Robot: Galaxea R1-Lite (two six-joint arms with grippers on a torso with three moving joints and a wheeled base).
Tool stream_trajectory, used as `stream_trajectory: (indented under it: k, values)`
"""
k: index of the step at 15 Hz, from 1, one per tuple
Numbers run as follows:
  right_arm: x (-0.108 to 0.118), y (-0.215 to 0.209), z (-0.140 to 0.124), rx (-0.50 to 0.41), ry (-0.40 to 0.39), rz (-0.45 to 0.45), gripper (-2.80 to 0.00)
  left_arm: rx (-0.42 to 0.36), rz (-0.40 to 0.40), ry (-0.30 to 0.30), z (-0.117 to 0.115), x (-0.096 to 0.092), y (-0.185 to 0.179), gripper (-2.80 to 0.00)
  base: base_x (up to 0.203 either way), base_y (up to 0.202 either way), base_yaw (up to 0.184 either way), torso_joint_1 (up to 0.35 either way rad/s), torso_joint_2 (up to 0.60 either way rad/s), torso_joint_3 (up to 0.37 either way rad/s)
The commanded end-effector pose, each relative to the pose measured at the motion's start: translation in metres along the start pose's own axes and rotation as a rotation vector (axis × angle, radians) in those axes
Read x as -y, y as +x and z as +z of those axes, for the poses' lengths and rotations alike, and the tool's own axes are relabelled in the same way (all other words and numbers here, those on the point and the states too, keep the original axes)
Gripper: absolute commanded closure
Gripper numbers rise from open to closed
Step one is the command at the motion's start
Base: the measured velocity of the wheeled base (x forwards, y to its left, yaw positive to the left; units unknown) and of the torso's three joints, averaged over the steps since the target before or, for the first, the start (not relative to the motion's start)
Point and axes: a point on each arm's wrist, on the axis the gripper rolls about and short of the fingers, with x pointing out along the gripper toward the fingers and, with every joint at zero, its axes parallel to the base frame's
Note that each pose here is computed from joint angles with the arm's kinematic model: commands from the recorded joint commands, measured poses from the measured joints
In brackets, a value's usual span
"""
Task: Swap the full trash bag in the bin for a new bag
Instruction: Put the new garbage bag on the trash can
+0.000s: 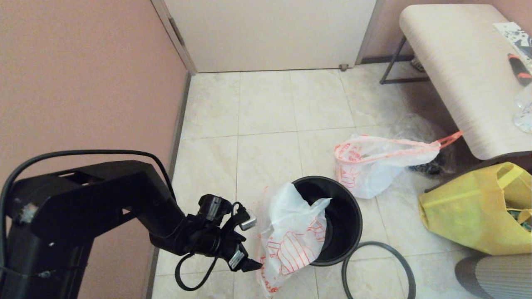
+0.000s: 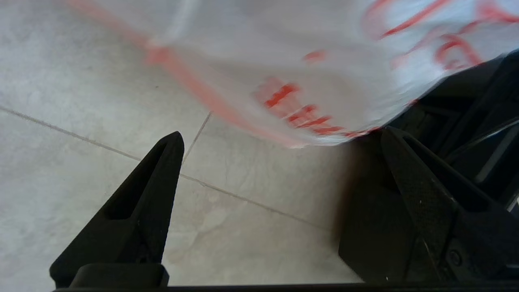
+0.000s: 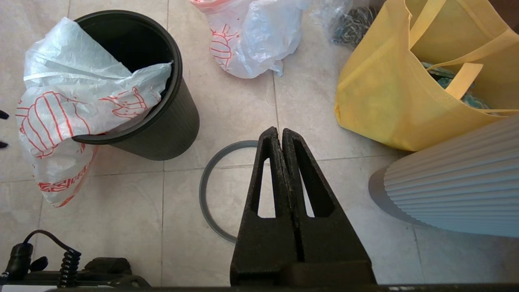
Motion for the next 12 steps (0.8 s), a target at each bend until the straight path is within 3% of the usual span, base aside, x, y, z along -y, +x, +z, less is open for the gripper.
stream_trajectory:
  k: [1,3,5,7,12]
  values:
    - [0.0,0.0,0.0,0.001,0.0,0.0,0.0,-0.016,0.019,0.042,0.011,0.017,0.002,-2.8,0.0,0.0,0.0,0.0,0.0,0.0]
    - [0.0,0.0,0.0,0.001,0.0,0.001,0.0,-0.063,0.027,0.045,0.011,0.039,0.006,-2.8,0.0,0.0,0.0,0.0,0.0,0.0]
    - [0.0,0.0,0.0,0.0,0.0,0.0,0.0,-0.104,0.079,0.062,0.007,0.048,0.006,-2.8,0.0,0.0,0.0,0.0,0.0,0.0]
    - [0.0,0.0,0.0,0.0,0.0,0.0,0.0,-0.06,0.134,0.091,0.01,0.05,0.016,-2.8,0.0,0.0,0.0,0.0,0.0,0.0]
    - [0.0,0.0,0.0,0.0,0.0,0.001,0.0,-0.023,0.197,0.191,0.011,0.087,0.034,-2.8,0.0,0.0,0.0,0.0,0.0,0.0]
